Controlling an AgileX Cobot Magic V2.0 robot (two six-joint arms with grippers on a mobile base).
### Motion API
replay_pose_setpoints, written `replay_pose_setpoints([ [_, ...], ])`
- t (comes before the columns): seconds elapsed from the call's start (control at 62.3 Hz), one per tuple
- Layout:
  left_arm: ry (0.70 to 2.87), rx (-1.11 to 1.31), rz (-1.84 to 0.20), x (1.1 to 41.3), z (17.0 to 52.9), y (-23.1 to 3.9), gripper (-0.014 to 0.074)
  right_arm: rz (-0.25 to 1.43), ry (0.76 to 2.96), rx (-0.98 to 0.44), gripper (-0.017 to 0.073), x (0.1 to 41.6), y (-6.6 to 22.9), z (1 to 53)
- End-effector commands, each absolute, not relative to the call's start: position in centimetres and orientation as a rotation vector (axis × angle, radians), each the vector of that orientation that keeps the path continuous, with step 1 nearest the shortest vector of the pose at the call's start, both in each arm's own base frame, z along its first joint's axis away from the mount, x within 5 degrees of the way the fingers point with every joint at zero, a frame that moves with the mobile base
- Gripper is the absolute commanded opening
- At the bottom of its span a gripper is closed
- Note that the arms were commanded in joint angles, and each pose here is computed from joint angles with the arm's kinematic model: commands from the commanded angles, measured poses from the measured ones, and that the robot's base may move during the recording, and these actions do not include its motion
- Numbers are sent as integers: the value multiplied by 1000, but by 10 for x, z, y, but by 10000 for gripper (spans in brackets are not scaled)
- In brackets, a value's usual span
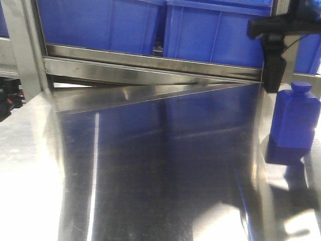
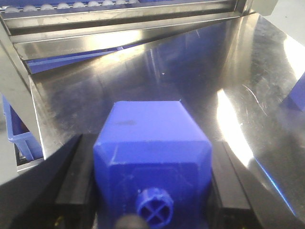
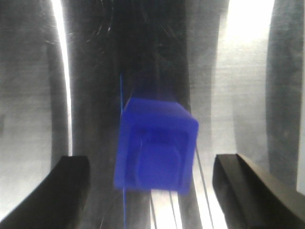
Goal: Pick and sort blue part to right shelf
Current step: 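Lower the right gripper onto the other blue part and close it, then lift the blue part off the table with the right gripper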
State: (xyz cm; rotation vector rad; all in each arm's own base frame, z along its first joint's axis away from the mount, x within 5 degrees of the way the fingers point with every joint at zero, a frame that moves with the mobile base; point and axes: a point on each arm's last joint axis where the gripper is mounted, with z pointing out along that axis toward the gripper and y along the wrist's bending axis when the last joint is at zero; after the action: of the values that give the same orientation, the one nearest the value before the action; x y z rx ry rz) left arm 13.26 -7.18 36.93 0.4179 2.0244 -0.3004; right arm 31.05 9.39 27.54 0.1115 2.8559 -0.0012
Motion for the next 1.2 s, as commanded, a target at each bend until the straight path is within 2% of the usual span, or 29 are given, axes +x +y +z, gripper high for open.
replay_pose_setpoints([
  [0.0, 1901, 409, -346, 132, 387, -74, 312, 5, 2786, 104, 601, 321, 93, 284],
  [0.321, 1888, 419, -317, 132, 388, -72, 312, -72, 2864, 76, 585, 339, 98, 244],
  [0.401, 1873, 419, -310, 129, 390, -70, 312, -77, 2867, 74, 521, 340, 98, 242],
  [0.529, 1831, 427, -270, 120, 392, -61, 312, -93, 2861, 65, 337, 340, 97, 243],
  [0.61, 1808, 420, -248, 112, 389, -54, 312, -93, 2859, 64, 279, 340, 96, 243],
  [0.85, 1743, 384, -226, 83, 369, -32, 312, -87, 2835, 37, 278, 334, 100, 251],
  [1.187, 1613, 322, -269, 36, 333, -3, 312, -16, 2613, -175, 278, 284, 117, 288],
])
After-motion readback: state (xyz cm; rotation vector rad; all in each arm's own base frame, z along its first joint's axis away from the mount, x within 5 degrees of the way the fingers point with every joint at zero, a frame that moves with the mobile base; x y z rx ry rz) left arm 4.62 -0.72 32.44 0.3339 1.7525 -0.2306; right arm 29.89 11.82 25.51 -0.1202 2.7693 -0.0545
